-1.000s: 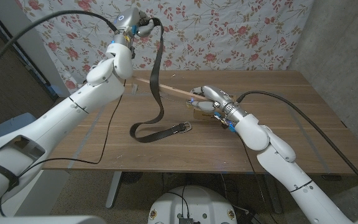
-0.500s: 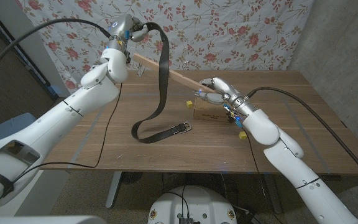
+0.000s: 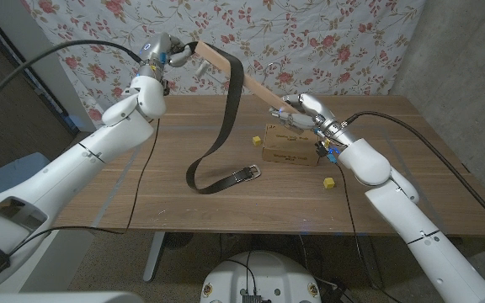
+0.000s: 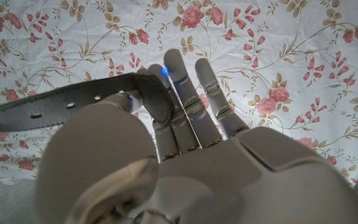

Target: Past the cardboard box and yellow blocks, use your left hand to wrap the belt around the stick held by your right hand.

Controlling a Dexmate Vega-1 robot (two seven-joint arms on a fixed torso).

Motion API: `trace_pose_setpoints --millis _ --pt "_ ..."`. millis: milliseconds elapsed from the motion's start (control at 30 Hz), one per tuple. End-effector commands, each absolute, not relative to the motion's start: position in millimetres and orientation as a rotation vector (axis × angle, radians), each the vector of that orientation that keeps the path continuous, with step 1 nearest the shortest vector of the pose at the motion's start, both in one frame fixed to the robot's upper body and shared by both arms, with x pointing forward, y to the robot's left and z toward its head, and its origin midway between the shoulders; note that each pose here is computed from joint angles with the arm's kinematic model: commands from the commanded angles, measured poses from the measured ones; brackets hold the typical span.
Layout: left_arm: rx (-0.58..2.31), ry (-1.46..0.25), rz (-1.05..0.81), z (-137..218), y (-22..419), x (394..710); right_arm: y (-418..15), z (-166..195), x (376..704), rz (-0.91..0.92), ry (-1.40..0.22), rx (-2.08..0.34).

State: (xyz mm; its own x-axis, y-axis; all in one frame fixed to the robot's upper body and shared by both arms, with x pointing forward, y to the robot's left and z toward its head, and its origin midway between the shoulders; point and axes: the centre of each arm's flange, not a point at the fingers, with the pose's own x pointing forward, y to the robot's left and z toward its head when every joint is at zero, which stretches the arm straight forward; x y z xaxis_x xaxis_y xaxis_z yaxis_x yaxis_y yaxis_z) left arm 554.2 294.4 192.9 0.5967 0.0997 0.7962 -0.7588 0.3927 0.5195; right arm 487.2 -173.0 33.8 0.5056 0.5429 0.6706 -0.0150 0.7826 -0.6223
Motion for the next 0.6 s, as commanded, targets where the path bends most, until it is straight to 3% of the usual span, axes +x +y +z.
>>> trace_pose_setpoints --millis 33,600 --pt "1.021 -0.731 0.45 164.8 273.0 596.4 -175.0 64.5 488.5 0.369 -1.045 -0.553" --pt "1.115 -0.668 0.265 126.3 234.7 622.8 -201.3 98.5 528.8 0.199 -1.018 -0.492"
